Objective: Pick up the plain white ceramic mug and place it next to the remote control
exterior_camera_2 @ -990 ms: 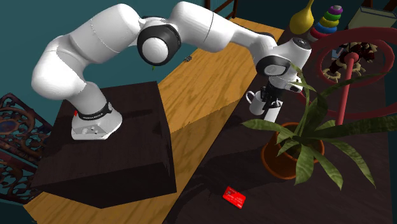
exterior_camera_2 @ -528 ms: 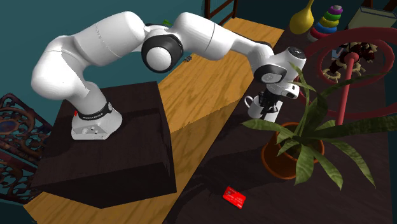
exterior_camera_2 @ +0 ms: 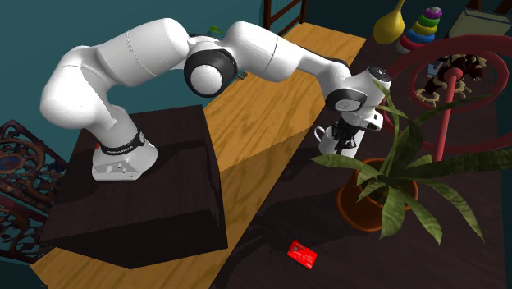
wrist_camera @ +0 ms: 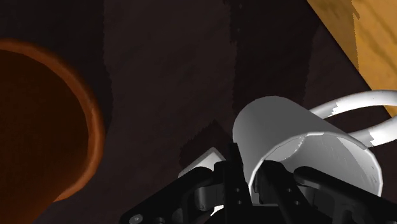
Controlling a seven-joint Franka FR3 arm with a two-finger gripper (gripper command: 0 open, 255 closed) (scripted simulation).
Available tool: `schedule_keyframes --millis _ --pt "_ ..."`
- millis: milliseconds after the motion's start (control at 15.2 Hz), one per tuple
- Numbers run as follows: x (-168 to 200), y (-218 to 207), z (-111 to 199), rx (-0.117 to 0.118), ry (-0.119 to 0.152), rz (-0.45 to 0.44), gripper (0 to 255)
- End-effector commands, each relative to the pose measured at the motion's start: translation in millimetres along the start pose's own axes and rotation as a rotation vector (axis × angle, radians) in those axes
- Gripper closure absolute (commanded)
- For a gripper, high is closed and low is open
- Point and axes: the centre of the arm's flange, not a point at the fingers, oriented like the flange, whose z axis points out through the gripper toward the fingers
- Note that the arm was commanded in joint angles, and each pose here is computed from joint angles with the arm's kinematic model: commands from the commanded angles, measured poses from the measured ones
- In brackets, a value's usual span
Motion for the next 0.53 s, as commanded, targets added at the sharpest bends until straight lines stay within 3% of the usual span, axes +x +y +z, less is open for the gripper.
schedule_keyframes --millis 0,66,132,462 --pt "0.1 0.0 0.0 0.0 0.0 0.0 255" --pt "0.1 0.0 0.0 0.0 0.0 0.0 255" --pt "0.0 0.0 0.0 0.0 0.0 0.0 0" --pt "0.0 0.1 0.0 0.0 0.0 0.0 0"
